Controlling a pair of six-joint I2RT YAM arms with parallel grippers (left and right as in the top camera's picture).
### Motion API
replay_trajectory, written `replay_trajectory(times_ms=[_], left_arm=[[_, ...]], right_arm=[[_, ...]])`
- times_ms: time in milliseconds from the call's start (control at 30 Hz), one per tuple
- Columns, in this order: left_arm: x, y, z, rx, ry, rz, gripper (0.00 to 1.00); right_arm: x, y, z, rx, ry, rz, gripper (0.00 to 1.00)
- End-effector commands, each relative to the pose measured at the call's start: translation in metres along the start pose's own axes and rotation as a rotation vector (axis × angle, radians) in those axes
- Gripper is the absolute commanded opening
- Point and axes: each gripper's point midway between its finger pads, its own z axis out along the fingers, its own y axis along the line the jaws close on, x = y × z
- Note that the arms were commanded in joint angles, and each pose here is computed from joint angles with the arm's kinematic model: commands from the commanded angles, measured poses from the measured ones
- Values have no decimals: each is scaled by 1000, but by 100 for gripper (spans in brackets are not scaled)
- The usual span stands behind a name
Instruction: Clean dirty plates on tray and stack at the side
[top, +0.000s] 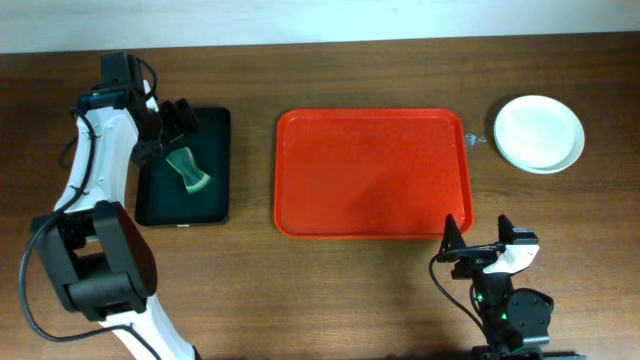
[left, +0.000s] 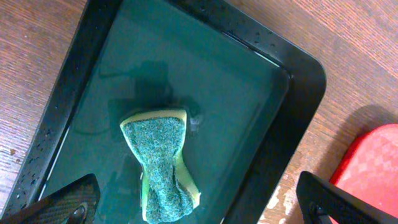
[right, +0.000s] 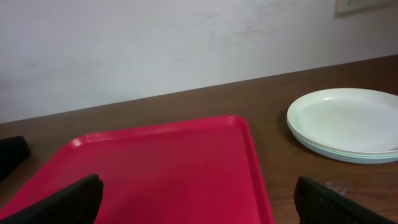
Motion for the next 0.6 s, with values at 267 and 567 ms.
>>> replay_trajectory(times_ms=[267,567], left_arm=[[-3,-4,-7,11,-16,18,99],[6,1,-42,-24,-21,20,99]], right_arm=[[1,-8,0,34,-3,-12,98],[1,-8,0,34,-3,-12,98]])
